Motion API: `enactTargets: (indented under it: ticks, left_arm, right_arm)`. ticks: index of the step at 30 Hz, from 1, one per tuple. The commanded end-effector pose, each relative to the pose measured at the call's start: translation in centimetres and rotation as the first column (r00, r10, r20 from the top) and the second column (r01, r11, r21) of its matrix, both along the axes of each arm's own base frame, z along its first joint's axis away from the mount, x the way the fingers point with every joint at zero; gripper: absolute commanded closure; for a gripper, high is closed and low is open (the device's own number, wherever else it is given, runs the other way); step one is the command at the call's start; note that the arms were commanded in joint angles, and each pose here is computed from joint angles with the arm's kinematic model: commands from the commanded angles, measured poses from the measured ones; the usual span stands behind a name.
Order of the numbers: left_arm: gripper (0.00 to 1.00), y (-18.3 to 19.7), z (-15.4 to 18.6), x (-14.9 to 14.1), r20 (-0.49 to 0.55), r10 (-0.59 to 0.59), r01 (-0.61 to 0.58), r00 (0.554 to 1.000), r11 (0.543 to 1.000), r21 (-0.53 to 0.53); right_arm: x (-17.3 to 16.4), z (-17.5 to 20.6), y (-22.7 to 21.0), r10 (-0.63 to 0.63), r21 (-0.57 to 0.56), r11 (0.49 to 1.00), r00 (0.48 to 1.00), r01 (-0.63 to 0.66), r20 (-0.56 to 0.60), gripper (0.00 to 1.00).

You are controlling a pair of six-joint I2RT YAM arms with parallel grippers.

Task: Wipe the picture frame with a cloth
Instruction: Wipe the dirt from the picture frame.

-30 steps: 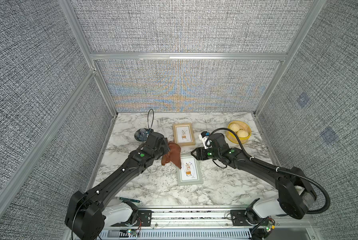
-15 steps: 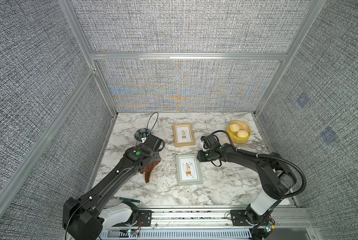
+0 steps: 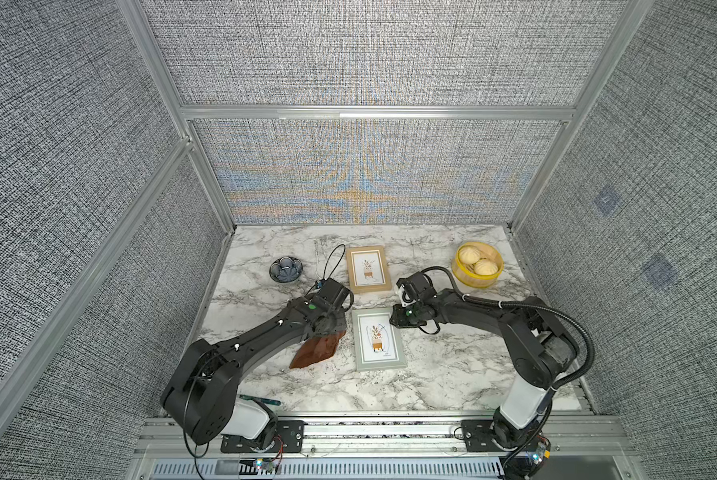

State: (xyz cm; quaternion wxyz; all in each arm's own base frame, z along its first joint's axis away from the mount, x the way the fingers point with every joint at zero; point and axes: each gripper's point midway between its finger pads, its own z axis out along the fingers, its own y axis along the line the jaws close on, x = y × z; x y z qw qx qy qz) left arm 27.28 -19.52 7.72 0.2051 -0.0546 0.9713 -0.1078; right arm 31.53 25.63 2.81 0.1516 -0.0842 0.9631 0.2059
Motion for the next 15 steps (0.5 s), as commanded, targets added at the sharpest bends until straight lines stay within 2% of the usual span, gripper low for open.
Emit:
enactTargets:
  ticks: [1, 8, 12, 15]
  left_arm:
    - [1.00, -2.9, 0.5, 1.0, 0.029, -0.017, 0.021, 0.999, 0.991, -0.132]
    - [1.00, -5.9, 0.4, 2.2, 0.049, -0.079, 0.088, 0.996, 0.972, -0.218]
    - [1.00, -6.3, -0.6, 2.7, 0.031, -0.078, 0.083, 0.996, 0.978, -0.191]
    - [1.00, -5.0, -2.0, 2.7, -0.004, -0.022, 0.021, 1.000, 0.992, -0.126]
  right_arm:
    - [-0.4, -0.6, -0.3, 0.006, -0.014, 1.000, 1.000, -0.006, -0.015, 0.77]
    - [-0.5, -1.0, -0.6, 0.003, -0.032, 0.999, 1.000, -0.004, -0.020, 0.80]
    - [-0.5, -1.0, -0.7, -0.001, -0.033, 0.999, 1.000, 0.000, -0.020, 0.82]
    - [-0.3, -1.1, -0.8, -0.025, -0.036, 0.999, 0.999, 0.024, -0.021, 0.83]
